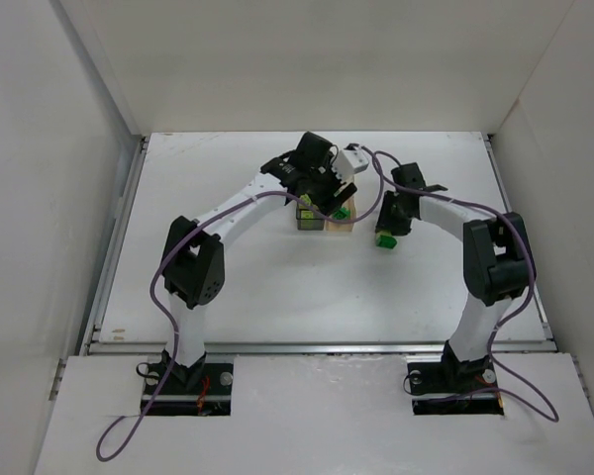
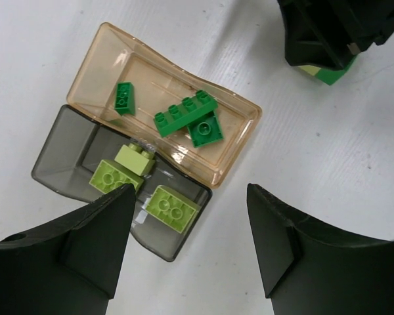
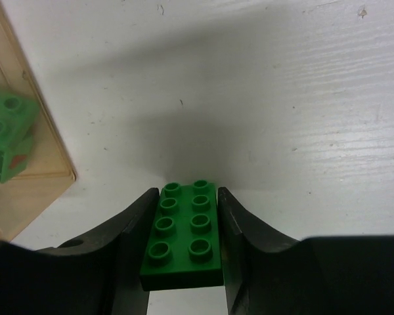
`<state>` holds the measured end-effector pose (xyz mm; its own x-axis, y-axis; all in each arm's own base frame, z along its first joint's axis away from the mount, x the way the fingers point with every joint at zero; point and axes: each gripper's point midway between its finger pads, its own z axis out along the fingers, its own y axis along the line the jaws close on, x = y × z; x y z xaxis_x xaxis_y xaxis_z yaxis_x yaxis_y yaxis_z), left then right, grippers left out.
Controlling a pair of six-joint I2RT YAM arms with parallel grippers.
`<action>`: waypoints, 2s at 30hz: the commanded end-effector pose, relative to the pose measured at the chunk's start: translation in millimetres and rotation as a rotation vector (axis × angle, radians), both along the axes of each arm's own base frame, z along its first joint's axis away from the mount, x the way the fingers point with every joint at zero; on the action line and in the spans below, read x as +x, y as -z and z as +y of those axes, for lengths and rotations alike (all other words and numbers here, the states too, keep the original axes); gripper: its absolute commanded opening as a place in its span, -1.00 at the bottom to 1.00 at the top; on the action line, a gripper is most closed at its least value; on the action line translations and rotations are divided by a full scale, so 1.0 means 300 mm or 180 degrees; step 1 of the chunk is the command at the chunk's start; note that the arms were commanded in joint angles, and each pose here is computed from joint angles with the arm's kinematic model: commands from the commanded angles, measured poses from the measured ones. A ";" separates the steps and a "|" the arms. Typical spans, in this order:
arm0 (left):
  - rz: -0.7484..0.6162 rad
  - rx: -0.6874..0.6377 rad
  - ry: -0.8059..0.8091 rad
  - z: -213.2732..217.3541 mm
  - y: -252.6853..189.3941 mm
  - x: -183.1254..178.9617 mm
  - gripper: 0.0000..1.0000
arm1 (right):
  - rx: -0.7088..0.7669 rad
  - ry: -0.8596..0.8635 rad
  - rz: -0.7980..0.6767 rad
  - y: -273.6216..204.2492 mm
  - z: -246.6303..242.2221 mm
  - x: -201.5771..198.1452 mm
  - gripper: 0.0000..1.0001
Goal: Sort the legos into containers by color
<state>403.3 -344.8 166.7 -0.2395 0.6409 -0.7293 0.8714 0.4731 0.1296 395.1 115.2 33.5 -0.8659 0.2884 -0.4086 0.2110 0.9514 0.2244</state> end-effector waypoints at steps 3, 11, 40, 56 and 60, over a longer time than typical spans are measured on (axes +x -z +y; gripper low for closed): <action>-0.0089 -0.0376 0.0304 -0.040 -0.200 -0.063 0.31 | 0.0208 0.0070 -0.0731 -0.301 0.020 0.084 -1.00; -0.0594 -0.0482 0.1278 -0.093 -0.344 -0.215 0.31 | 0.1146 -0.0266 -0.1998 -0.840 0.146 0.083 -1.00; 0.0848 -0.2545 0.0544 -0.248 -0.726 -0.259 0.23 | 0.1799 0.0615 -0.3000 -1.269 0.217 -0.041 -1.00; 0.0867 -0.2066 0.0184 -0.193 -0.554 -0.211 -1.00 | 0.1385 0.0636 -0.3197 -1.299 0.206 -0.009 -1.00; 0.0817 -0.1852 0.0100 -0.136 -0.483 -0.173 -1.00 | 0.0982 0.0696 -0.3097 -1.219 0.167 0.101 -1.00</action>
